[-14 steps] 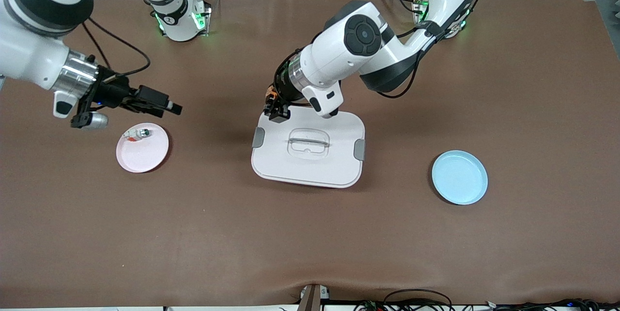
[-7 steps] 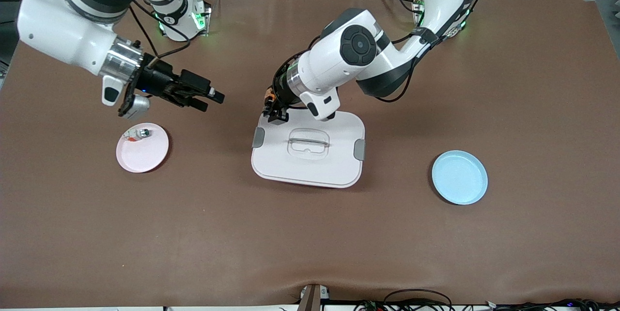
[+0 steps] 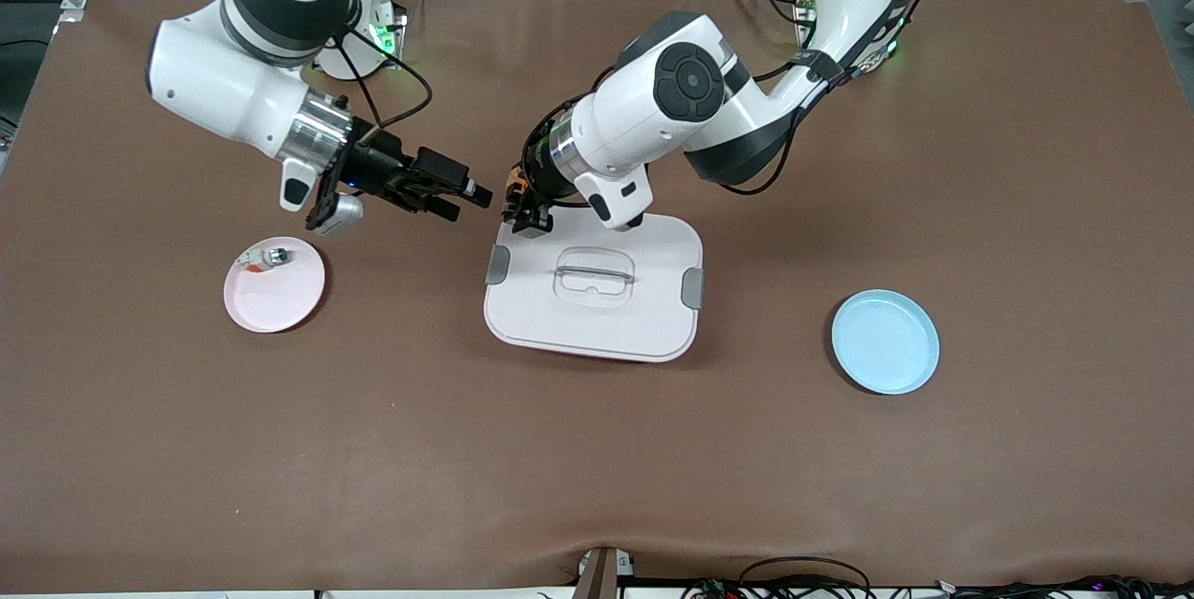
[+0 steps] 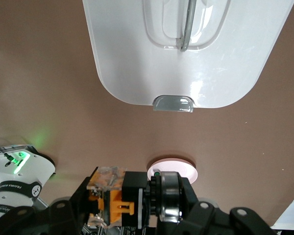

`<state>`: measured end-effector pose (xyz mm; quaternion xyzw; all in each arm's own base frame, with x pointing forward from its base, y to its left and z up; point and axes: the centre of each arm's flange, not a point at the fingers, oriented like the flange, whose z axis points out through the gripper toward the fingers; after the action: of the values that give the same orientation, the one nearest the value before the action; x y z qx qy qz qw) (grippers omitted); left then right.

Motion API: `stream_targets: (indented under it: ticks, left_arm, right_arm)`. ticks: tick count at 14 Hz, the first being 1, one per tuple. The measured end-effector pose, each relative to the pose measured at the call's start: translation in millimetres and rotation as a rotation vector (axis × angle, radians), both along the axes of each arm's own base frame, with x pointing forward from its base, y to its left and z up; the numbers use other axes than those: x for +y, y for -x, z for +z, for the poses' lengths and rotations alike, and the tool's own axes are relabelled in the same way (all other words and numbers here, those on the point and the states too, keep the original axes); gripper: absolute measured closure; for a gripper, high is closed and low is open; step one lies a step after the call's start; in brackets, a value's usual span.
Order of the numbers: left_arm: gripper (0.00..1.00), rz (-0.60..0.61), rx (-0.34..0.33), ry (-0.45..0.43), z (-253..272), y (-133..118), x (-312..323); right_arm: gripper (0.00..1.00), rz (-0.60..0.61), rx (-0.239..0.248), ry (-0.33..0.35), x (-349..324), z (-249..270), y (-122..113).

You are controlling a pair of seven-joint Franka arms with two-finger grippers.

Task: Transfer orange switch to right arm and place
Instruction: 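Reach the right gripper toward the switch held by the left gripper, then close the right gripper on the switch's orange base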

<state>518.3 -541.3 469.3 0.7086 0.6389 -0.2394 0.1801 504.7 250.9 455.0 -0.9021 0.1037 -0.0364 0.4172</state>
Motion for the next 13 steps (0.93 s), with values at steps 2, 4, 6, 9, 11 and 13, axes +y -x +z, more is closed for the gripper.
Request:
stream_targets:
  ticks: [2, 4, 6, 9, 11, 13]
  left_arm:
    - [0.27, 0.001, 0.0, 0.0, 0, 0, 0]
    - [0.27, 0.004, -0.001, 0.001, 1, -2, 2]
    - [0.27, 0.006, -0.001, 0.0, 0, -3, 2]
    - [0.27, 0.008, -0.002, -0.001, 0, -4, 3]
    - [0.27, 0.01, -0.002, -0.001, 0, -5, 4]
    - [0.27, 0.011, -0.002, -0.001, 0, -6, 5]
  right_arm:
    - [0.0, 0.017, 0.003, 0.005, 6, -5, 5]
    - [0.0, 0.023, 0.001, 0.008, 17, -10, 13]
    - [0.0, 0.024, 0.002, 0.005, 26, -13, 18]
    - [0.0, 0.036, 0.007, 0.008, 35, -17, 24]
    - [0.0, 0.034, 0.011, 0.009, 38, -21, 24]
    - [0.0, 0.029, 0.014, 0.007, 39, -24, 24]
